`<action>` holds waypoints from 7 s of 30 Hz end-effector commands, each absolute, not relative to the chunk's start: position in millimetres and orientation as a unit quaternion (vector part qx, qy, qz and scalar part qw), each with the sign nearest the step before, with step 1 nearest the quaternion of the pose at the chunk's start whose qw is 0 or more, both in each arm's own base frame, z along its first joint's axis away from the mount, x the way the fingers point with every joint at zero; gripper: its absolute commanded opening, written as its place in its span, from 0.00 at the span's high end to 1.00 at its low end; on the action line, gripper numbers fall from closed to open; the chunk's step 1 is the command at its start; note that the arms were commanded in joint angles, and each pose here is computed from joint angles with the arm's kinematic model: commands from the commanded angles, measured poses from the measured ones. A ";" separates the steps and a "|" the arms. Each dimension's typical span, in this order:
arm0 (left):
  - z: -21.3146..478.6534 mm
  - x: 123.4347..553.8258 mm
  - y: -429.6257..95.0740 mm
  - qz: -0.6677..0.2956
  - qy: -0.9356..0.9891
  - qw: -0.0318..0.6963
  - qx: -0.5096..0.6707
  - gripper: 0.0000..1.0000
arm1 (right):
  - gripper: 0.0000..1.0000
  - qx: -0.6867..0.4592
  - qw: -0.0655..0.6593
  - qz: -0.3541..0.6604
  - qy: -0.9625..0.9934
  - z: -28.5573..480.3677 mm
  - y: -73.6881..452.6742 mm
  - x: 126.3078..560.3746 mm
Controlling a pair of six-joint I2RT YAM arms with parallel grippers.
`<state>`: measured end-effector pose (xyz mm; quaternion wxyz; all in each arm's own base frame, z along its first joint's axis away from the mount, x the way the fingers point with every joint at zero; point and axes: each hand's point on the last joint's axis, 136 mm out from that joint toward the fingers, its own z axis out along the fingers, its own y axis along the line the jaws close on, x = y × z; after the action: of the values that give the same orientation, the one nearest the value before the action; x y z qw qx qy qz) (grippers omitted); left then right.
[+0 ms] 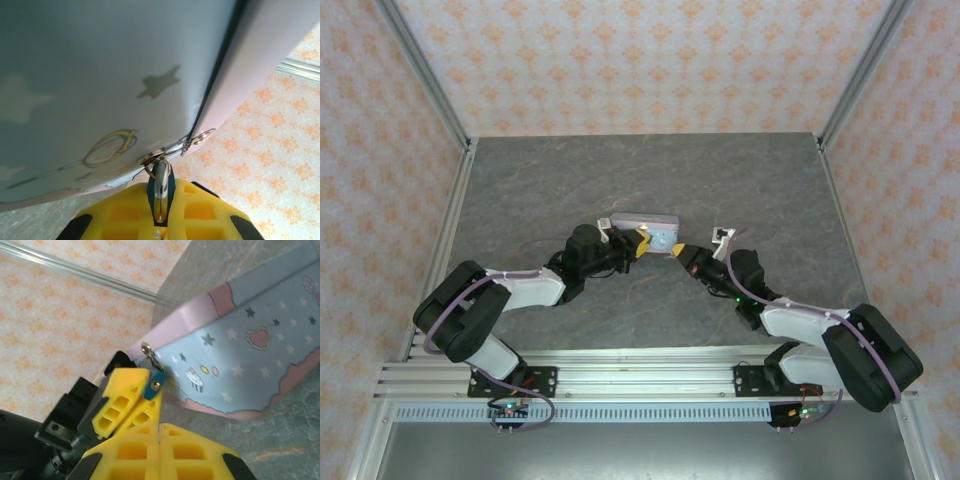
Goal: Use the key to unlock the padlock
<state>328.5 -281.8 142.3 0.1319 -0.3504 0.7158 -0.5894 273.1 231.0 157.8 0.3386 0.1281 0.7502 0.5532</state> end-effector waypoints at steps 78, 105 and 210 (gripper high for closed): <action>175.6 331.2 -293.5 -0.623 0.694 0.143 -0.332 1.00 | 1.00 0.146 0.334 0.572 0.735 164.1 266.9 301.6; 172.2 330.2 -292.5 -0.620 0.696 0.143 -0.333 1.00 | 1.00 0.139 0.335 0.568 0.739 169.9 266.9 300.0; 166.0 322.7 -302.7 -0.626 0.698 0.132 -0.322 1.00 | 1.00 0.113 0.341 0.518 0.776 151.0 271.6 323.7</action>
<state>339.5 -276.1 138.1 0.1583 -0.3822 0.7031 -0.5784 316.3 271.4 139.1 0.3155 0.1287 0.7785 0.5272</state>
